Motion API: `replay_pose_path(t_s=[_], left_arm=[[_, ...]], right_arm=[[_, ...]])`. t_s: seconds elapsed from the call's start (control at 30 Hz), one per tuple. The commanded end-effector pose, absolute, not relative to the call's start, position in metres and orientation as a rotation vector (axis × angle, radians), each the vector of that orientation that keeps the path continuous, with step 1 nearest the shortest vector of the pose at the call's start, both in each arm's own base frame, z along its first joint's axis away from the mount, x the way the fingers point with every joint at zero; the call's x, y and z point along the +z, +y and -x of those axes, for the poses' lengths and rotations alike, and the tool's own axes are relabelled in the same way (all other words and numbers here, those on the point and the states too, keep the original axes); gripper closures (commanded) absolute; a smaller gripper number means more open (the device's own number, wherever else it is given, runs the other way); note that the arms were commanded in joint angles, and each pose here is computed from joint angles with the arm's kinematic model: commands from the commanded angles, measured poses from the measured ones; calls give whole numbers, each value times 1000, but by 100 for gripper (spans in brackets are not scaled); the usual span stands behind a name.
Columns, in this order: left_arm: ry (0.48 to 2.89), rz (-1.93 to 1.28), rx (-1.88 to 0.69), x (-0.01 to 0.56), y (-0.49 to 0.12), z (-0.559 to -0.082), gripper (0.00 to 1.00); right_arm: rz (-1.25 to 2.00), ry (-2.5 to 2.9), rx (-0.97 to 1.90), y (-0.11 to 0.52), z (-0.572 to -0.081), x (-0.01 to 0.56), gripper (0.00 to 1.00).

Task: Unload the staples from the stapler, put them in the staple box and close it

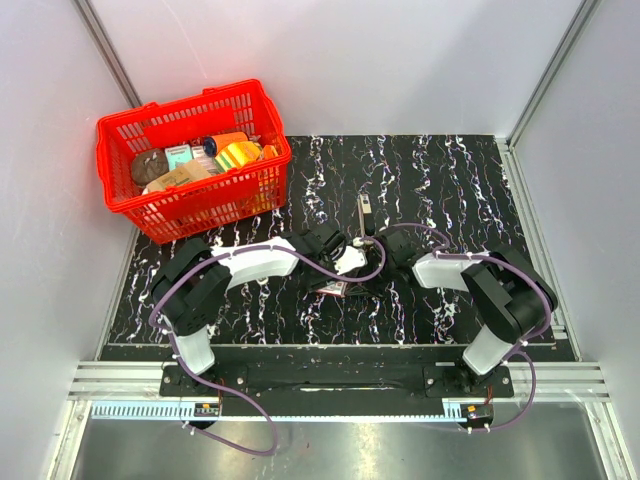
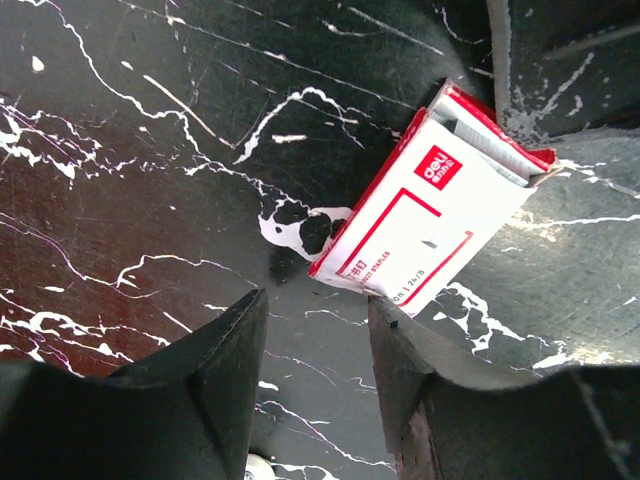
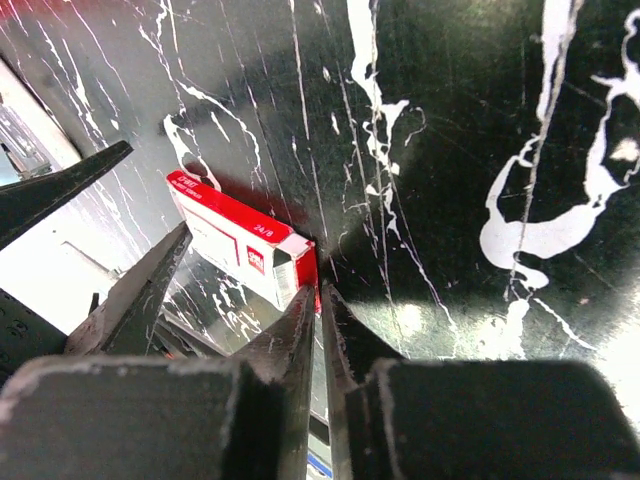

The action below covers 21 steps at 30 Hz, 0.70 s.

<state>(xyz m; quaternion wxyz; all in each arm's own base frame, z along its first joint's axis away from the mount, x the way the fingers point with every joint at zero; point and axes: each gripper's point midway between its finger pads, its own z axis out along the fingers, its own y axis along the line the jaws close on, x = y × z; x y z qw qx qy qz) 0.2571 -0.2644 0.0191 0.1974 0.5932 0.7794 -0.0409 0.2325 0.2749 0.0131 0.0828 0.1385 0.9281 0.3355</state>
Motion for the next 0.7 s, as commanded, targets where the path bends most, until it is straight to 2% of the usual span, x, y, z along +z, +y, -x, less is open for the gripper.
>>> replay_pose_path(t_s=[0.0,0.27,0.47,0.53,0.67], left_arm=[[2129,-1662,-412,28,-303,-229,50],[2156,-1550,-483,60,-290,-240,42],[2108,-1444,-560,110,-292,-250,28],[2077,-1421,-585,127,-295,-251,15],[2035,-1385,-599,154,-296,-254,13]], right_arm=[[-364,2766,907,276,-225,-7,85],[-349,2773,747,247,-213,-10,61],[-293,2778,670,238,-215,-3,43],[-279,2776,631,235,-217,2,38],[-256,2764,561,225,-220,13,34]])
